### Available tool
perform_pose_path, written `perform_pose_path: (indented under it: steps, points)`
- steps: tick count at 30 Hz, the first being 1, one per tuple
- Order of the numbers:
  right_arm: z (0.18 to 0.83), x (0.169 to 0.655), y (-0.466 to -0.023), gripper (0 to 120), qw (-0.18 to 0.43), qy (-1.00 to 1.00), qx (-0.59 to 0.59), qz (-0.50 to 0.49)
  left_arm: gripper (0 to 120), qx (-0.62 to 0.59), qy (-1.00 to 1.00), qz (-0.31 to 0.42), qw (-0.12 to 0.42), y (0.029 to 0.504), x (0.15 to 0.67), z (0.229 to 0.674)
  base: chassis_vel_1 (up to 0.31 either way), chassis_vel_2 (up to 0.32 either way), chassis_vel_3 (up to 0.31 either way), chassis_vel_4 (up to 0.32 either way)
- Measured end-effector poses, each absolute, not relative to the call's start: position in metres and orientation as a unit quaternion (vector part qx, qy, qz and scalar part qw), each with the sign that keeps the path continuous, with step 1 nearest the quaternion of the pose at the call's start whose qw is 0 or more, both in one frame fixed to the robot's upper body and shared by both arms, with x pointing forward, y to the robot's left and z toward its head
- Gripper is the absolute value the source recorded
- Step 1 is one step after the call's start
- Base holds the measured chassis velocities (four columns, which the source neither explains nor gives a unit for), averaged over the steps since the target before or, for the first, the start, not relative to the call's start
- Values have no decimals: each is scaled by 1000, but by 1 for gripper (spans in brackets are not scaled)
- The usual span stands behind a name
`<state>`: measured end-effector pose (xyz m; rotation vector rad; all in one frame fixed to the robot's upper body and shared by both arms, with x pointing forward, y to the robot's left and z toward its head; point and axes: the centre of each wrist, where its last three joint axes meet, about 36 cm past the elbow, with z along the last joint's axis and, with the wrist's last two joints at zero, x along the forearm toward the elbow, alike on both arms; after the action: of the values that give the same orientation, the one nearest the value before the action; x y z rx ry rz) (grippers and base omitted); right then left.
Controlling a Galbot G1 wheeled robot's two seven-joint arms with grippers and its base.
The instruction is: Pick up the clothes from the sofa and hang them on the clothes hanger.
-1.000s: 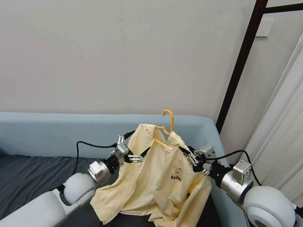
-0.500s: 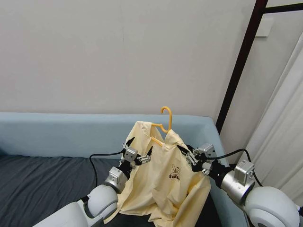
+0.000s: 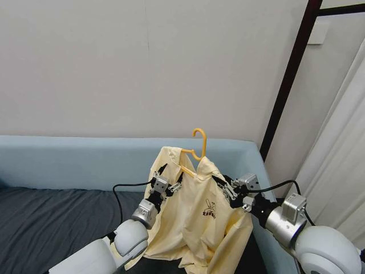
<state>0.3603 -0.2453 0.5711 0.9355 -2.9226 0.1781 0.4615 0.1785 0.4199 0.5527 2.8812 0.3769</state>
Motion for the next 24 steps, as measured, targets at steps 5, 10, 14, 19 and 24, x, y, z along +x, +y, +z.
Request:
perform_pose_path:
  steps: [5, 10, 14, 19, 24]
  points:
    - [569, 361, -244, 7, 36, -950, 304, 56, 38, 186, 970, 126, 94, 180, 462, 420, 0, 0, 0, 0]
    - [567, 361, -245, 7, 37, -951, 302, 56, 19, 187, 969, 127, 101, 179, 465, 420, 0, 0, 0, 0]
    - [567, 361, -244, 7, 37, -951, 302, 55, 5, 187, 968, 128, 104, 180, 467, 421, 0, 0, 0, 0]
    - [566, 360, -243, 7, 38, -952, 300, 53, 0, 190, 968, 126, 108, 179, 466, 423, 0, 0, 0, 0]
    - [563, 362, -243, 7, 38, -954, 293, 55, 0, 195, 966, 121, 123, 179, 465, 433, 0, 0, 0, 0]
